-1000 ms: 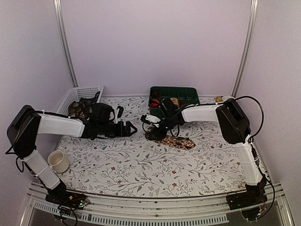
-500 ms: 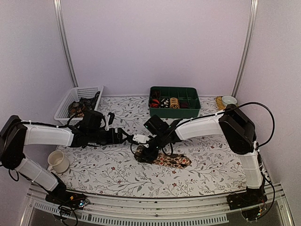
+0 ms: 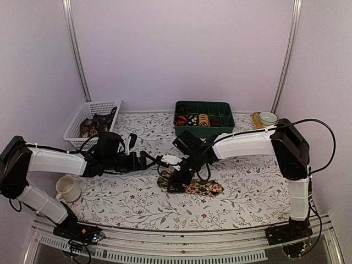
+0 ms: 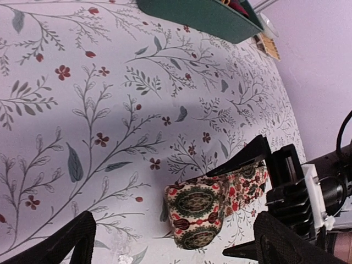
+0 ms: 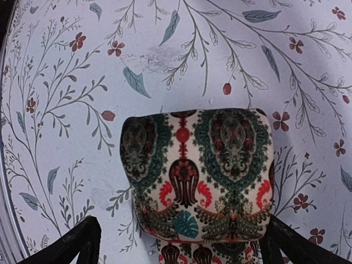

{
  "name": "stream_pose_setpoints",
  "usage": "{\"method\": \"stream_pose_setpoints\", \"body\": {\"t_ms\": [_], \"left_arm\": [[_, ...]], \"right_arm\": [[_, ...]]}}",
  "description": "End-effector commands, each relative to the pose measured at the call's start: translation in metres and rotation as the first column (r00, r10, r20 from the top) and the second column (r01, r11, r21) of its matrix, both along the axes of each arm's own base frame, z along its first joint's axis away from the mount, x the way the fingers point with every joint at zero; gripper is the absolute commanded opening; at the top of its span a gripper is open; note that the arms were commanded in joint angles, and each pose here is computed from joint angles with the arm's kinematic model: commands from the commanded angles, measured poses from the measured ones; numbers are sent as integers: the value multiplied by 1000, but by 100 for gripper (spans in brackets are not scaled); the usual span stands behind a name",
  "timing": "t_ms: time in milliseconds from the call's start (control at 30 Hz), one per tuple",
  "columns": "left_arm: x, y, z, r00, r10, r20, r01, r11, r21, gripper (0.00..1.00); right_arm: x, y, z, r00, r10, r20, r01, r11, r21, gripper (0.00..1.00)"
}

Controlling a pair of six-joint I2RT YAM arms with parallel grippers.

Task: Roll the ties
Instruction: Roll the tie at the center of the board.

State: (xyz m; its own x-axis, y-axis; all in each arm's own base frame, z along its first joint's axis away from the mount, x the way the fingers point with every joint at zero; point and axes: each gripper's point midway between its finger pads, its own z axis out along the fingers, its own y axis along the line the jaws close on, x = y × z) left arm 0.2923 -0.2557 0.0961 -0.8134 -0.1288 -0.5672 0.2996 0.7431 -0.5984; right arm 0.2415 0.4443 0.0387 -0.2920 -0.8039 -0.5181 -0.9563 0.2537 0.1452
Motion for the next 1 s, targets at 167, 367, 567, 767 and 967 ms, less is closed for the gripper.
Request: {"method": "stream_pose_setpoints", "body": {"t_ms": [167,367,567,767,967], "left_arm": [[-21,-49,2,990,-133,-39,126,981,-146,99],[-28,-59,-26,981,-145,-131,123,979,-160,93],[-28,-68,-38,974,-158,-161,130,976,-176,89],[-32,-75,-55,964,-155,-218,120,979,-166,84],[-38,-77,-69,956,-126,-266,98,988,-115,77]], "right_arm": [[17,-41,147,947,-297,-119,319,895,311,100],[17,-66,147,877,-389,-283,474,796,376,84],[14,-66,99,803,-437,-405,563,779,276,73],[15,-62,57,728,-463,-507,614,769,179,68],[10,-59,31,691,-462,-556,616,779,117,63]]}}
